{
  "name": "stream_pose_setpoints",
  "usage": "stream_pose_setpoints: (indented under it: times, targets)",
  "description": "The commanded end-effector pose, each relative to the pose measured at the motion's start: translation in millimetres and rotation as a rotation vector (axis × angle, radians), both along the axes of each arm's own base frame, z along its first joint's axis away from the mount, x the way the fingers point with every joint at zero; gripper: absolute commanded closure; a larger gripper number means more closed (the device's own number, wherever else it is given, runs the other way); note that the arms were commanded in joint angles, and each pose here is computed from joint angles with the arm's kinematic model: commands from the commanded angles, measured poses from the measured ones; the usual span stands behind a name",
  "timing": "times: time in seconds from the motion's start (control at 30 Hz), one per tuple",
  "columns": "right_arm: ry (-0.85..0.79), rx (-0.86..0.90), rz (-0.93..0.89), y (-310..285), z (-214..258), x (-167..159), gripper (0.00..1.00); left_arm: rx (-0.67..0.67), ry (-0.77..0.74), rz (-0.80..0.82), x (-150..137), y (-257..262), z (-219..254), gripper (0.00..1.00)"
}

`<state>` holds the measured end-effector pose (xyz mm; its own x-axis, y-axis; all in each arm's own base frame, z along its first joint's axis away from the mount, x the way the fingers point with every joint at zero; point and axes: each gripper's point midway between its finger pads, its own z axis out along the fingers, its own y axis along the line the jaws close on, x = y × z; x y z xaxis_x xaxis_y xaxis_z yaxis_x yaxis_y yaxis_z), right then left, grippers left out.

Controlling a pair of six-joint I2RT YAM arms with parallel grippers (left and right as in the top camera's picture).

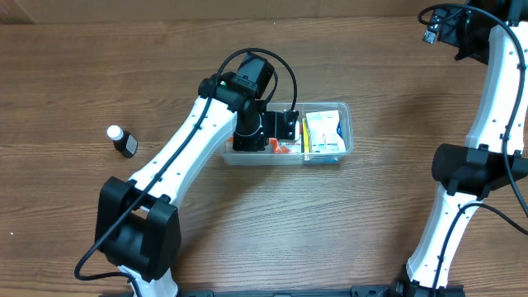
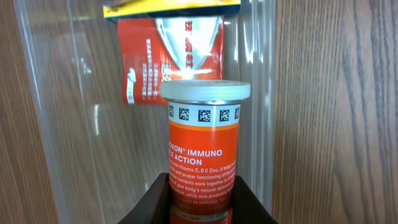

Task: Pack container
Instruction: 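Carry the orange tube into the container's left side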

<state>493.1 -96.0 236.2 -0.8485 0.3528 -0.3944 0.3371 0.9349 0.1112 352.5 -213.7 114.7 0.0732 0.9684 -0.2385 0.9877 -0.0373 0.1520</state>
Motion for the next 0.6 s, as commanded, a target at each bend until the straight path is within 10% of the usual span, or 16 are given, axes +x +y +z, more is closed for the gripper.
stream_pose_setpoints:
  times: [0.0, 0.57]
  targets:
    - [-0.041, -0.006, -0.002, 1, 14, 0, 0.00, -0.043, 0.047, -0.044, -2, -14, -17, 0.96]
    - [-0.041, -0.006, -0.003, 1, 14, 0, 0.00, -0.056, 0.130, -0.013, 1, -23, -56, 0.89]
